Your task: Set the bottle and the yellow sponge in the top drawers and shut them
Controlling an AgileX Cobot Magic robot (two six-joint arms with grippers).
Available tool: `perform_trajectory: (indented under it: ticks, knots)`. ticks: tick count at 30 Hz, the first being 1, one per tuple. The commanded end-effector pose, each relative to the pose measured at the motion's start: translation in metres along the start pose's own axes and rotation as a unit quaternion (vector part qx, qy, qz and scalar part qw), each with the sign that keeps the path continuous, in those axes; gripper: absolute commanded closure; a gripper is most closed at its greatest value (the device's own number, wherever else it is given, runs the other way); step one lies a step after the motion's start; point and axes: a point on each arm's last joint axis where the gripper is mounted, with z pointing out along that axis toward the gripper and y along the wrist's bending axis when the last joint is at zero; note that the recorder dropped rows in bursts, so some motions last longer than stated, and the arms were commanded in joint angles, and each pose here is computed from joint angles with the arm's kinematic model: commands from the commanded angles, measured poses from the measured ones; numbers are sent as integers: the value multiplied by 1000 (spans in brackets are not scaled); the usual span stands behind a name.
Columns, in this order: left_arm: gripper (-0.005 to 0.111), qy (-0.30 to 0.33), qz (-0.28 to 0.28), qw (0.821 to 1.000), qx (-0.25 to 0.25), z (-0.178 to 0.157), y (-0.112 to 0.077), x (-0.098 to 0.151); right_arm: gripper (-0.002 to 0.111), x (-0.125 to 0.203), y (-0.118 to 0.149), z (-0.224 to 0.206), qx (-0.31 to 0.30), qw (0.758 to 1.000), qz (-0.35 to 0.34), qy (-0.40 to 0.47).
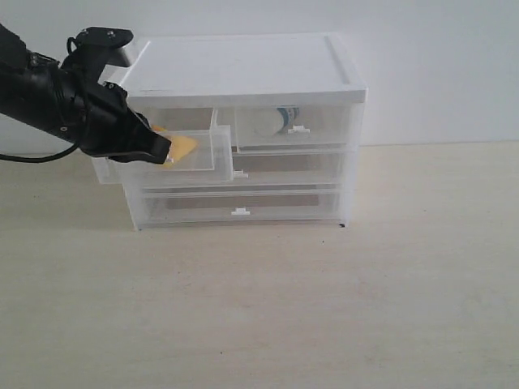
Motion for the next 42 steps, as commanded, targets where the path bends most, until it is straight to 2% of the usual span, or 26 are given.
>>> perform_trajectory:
  ticks: [1, 7, 14, 19, 26, 32, 34, 42]
  knots:
    - [103, -32, -7, 999, -30, 9, 8, -4, 107, -1, 0, 0, 2, 1000, -2, -7]
    - [103, -67, -10, 995, -71, 17, 18, -8, 107, -1, 0, 0, 2, 1000, -2, -7]
    - [103, -81, -9, 992, -92, 28, 26, -12, 107, -1, 0, 0, 2, 1000, -2, -7]
    - [103, -95, -29, 990, -98, 40, 32, -16, 107, -1, 0, 0, 2, 1000, -2, -7]
    - [103, -86, -19, 992, -88, 39, 30, -17, 107, -1, 0, 0, 2, 1000, -2, -7]
    - [103, -55, 1, 998, -37, 13, 13, -19, 107, -1, 0, 0, 2, 1000, -2, -7]
    - [103, -53, 12, 998, -31, -6, 7, -22, 107, -1, 0, 0, 2, 1000, -2, -7]
    - [103, -96, 5, 992, -77, -73, -12, -6, 107, -1, 0, 0, 2, 1000, -2, -7]
